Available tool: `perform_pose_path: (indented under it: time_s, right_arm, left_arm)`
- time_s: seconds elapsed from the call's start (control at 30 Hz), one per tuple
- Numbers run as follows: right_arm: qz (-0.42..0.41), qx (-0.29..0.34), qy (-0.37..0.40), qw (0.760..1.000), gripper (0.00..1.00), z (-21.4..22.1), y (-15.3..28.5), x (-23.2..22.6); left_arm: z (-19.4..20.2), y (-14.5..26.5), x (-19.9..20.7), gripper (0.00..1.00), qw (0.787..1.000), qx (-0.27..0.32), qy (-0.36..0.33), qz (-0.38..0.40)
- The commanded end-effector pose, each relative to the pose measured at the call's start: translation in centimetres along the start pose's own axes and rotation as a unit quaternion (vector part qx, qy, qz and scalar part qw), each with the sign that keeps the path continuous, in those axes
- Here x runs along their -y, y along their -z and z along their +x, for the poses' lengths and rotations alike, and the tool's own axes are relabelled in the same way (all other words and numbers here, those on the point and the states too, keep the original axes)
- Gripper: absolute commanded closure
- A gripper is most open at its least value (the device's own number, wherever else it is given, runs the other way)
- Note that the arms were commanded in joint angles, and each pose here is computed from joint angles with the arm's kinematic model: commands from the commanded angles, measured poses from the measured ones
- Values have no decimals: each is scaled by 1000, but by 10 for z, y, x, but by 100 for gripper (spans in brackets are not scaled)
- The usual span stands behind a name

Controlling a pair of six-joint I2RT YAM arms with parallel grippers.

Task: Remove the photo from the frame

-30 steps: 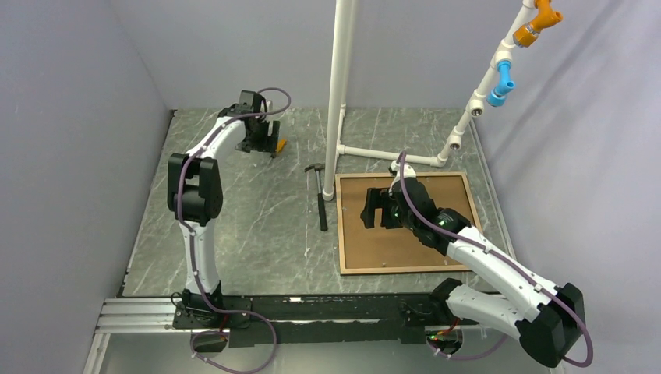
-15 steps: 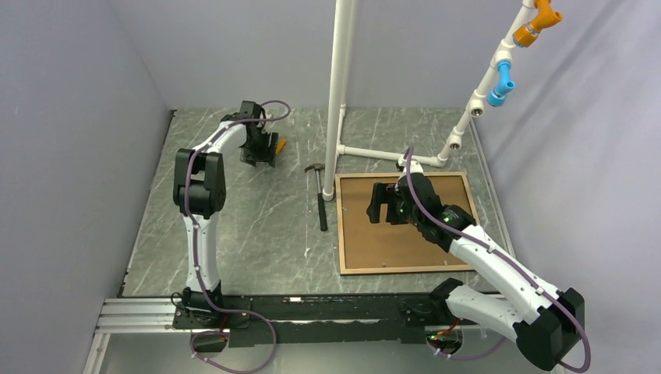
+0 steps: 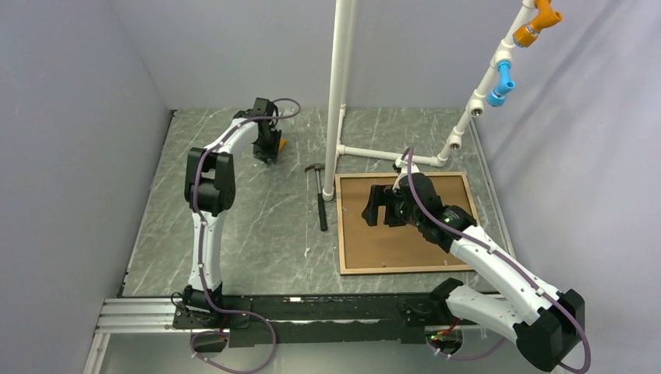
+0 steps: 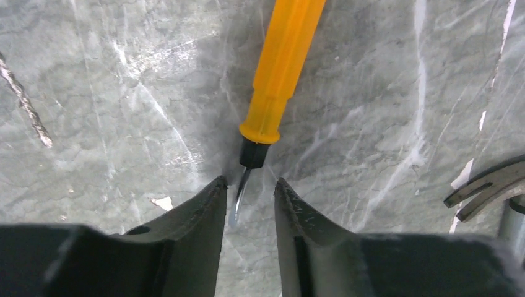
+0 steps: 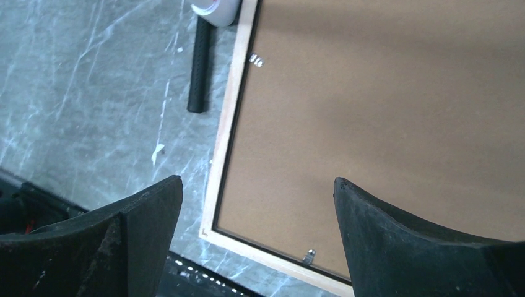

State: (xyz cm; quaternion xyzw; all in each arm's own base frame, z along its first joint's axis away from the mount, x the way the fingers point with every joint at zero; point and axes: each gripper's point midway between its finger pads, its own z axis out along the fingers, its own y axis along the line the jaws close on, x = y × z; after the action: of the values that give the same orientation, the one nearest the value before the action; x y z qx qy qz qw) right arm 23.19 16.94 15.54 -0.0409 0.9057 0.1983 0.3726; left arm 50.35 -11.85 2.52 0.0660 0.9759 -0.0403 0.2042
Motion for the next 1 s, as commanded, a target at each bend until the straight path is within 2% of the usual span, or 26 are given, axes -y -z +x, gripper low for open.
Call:
perform_pose_path:
  time_s: [0.0, 0.13, 0.17, 0.27, 0.4, 0.53, 0.77, 0.87, 0.97]
  right_arm:
    - [-61, -19, -19, 998, 7, 9, 0, -21]
    - [-90, -51, -33, 994, 8, 26, 0, -29]
    - [-94, -55, -34, 993, 8, 29, 1, -30]
    - [-107, -62, -34, 992, 8, 34, 5, -33]
    - [-148, -60, -25, 987, 8, 40, 9, -42]
    - [-135, -64, -26, 988, 8, 41, 6, -38]
    - [-124, -35, -14, 992, 8, 25, -3, -37]
    - [-119, -23, -18, 992, 7, 14, -6, -38]
    - [-121, -29, -20, 992, 6, 6, -8, -43]
  left_arm:
    - [16, -7, 2, 70, 1000, -25, 3, -8]
    - [19, -5, -2, 98, 998, -42, -2, -41]
    - [23, -4, 1, 100, 998, -46, 1, -40]
    - [41, 9, 13, 100, 998, -54, 30, -32]
    - [75, 37, 8, 100, 991, -60, 97, -69]
    - [101, 69, 13, 100, 989, -53, 127, -57]
    - [147, 140, 47, 100, 992, 2, 124, 7]
    - [177, 160, 51, 100, 993, 5, 116, 21]
    - [204, 176, 76, 100, 992, 2, 91, 84]
